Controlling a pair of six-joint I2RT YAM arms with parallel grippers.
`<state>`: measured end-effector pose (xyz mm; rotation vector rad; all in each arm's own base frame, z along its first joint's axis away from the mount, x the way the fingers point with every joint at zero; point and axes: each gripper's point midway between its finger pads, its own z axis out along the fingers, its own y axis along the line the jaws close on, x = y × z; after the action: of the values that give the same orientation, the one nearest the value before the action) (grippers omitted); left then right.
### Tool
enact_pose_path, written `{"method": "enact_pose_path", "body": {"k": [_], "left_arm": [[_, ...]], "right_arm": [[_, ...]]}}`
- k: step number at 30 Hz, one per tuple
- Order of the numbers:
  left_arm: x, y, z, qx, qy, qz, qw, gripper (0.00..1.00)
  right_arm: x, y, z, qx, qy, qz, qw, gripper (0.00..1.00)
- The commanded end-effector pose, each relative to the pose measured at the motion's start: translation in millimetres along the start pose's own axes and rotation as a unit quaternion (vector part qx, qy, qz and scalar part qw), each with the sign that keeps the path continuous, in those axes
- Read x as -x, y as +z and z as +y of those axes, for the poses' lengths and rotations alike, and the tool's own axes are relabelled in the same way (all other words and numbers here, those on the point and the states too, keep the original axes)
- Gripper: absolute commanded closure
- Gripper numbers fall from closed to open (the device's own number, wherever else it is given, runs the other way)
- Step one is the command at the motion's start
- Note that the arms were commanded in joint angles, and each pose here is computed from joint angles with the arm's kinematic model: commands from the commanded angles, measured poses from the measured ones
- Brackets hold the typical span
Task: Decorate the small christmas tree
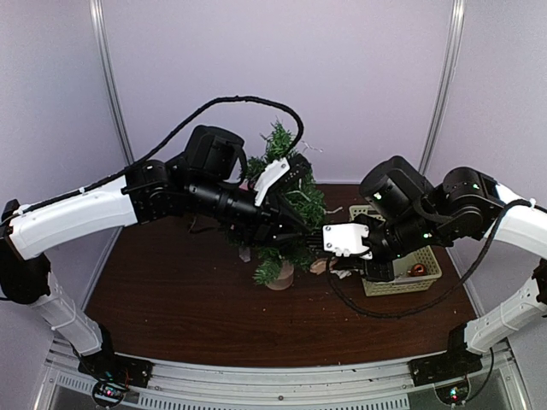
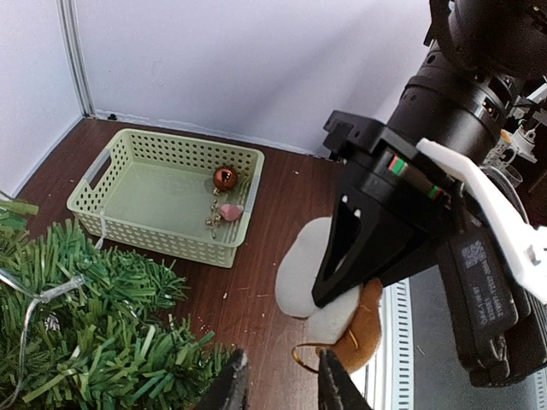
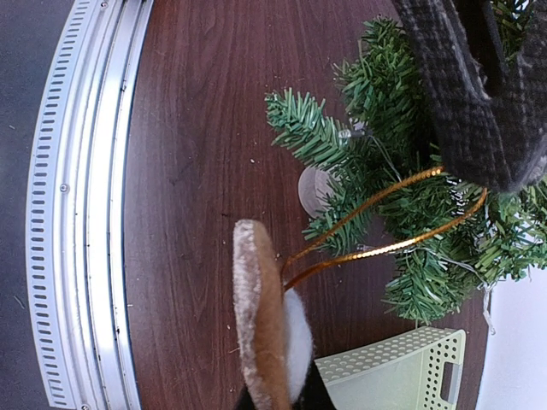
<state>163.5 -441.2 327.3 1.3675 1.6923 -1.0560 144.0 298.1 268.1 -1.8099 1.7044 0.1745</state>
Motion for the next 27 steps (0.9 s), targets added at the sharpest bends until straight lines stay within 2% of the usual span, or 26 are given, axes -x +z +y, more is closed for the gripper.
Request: {"method": "enact_pose_path", "body": {"k": [1, 7, 15, 27], "left_arm": [[11, 0, -2, 0.0, 0.008, -0.01, 1.0, 0.73], [15, -1, -6, -0.012, 0.01, -0.017, 1.0, 0.8], [17, -2, -13, -0.03, 0.013, -0.024, 0.999, 1.0], [21, -12, 6, 0.035, 0.005, -0.04, 0.999, 1.0]], "right_arm": [[13, -14, -7, -0.015, 0.001, -0.027, 1.0, 1.0], [14, -14, -7, -0.015, 0.001, -0.028, 0.999, 1.0], [11, -11, -8, -0.02, 0.001, -0.023, 1.0, 1.0], [6, -9, -14, -0.033, 0.009, -0.023, 0.999, 1.0]]}}
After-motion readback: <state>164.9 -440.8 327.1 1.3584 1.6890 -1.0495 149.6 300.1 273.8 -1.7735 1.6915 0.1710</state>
